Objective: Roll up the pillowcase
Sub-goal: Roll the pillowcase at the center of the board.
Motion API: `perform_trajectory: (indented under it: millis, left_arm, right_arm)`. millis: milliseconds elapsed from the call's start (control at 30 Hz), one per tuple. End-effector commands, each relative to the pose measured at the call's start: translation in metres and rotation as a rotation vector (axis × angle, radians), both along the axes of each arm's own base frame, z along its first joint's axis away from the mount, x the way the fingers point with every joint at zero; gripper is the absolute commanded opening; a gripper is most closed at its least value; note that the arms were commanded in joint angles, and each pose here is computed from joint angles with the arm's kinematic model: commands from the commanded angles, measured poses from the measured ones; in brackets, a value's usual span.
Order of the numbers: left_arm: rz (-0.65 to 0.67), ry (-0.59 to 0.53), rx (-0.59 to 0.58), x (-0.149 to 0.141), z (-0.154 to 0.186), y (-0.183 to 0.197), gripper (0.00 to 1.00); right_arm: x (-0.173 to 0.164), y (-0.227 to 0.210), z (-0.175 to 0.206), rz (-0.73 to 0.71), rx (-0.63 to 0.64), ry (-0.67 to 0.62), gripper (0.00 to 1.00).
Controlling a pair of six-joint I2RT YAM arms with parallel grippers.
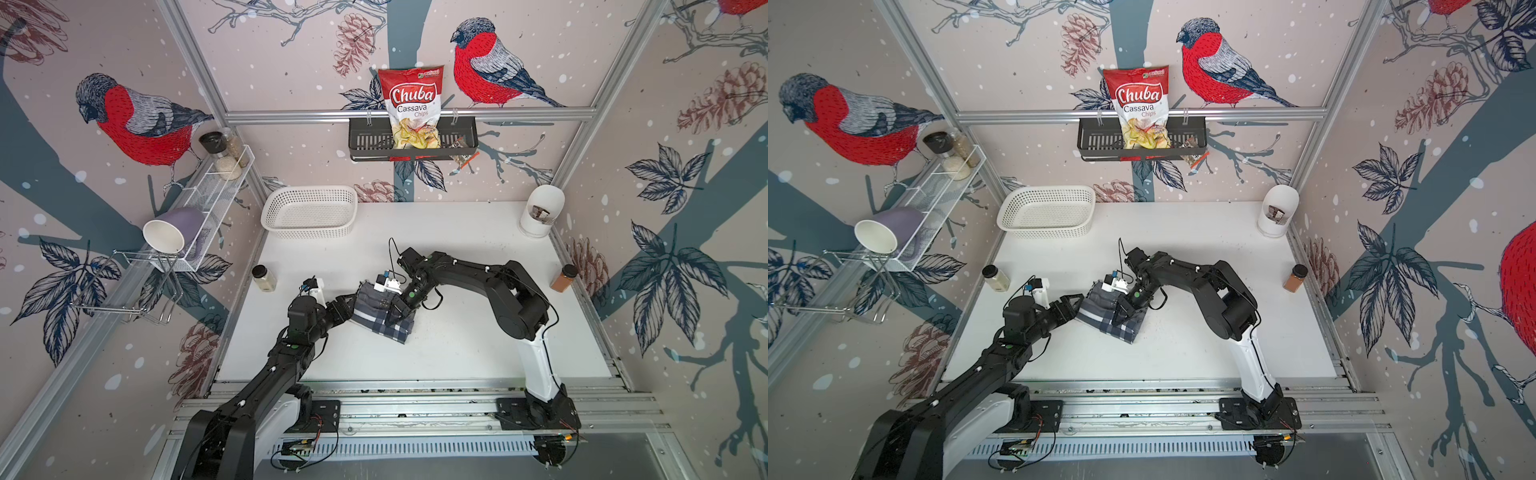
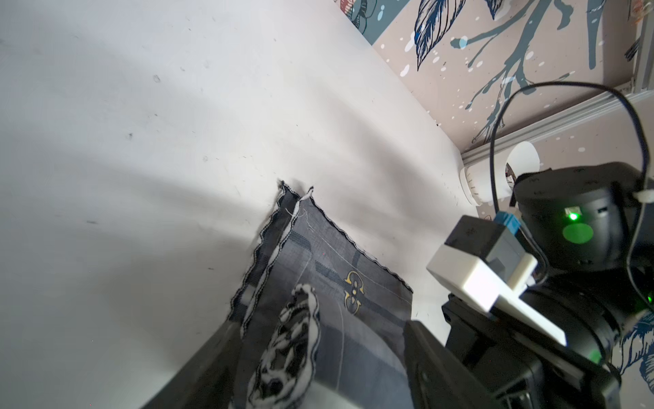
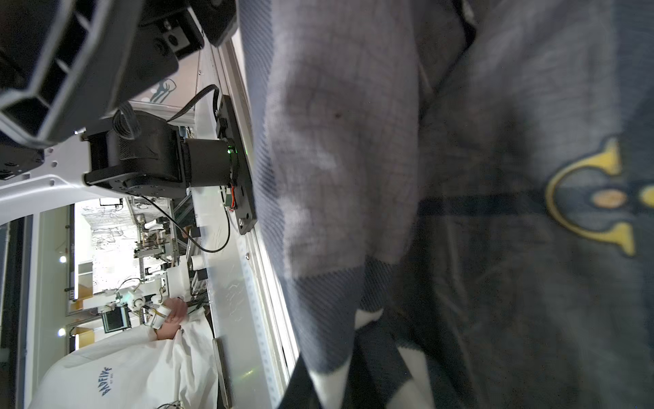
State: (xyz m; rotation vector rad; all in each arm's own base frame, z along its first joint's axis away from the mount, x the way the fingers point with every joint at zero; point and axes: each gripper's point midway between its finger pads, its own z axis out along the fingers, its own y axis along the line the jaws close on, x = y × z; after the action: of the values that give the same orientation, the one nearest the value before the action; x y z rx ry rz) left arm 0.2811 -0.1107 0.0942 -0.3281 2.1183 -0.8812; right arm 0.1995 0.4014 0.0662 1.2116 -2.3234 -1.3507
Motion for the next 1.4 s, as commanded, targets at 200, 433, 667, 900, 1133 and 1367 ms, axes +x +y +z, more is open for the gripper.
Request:
perform_trajectory:
  millis: [200,433,667,900,1133,1367]
  left_arm:
    - [-0.037,0.009,0.043,0.004,-0.016,-0.011,0.52]
    - [-0.015,0.075,0.091,0.005,-0.035,-0.005,0.49]
    - [-0.009,0.099,0.109,0.009,-0.041,-0.004,0.49]
    - [0.012,0.117,0.116,0.01,-0.047,0.0,0.48]
    - [0.023,0.111,0.116,0.011,-0.044,0.001,0.49]
    - [0.045,0.105,0.115,0.012,-0.039,0.004,0.54]
  right_arm:
    - [0.012,0.002,-0.021,-0.067,-0.024,0.063,0.23]
    - [0.03,0.004,0.014,-0.111,0.034,-0.159,0.6]
    - [0.071,-0.012,0.048,-0.234,-0.135,-0.787,0.76]
    - [-0.013,0.016,0.073,-0.061,-0.107,-1.639,0.92]
    - [-0.033,0.033,0.01,0.113,-0.237,-1.726,0.92]
    - [-0.026,0.023,-0.033,0.214,-0.31,-1.608,0.6]
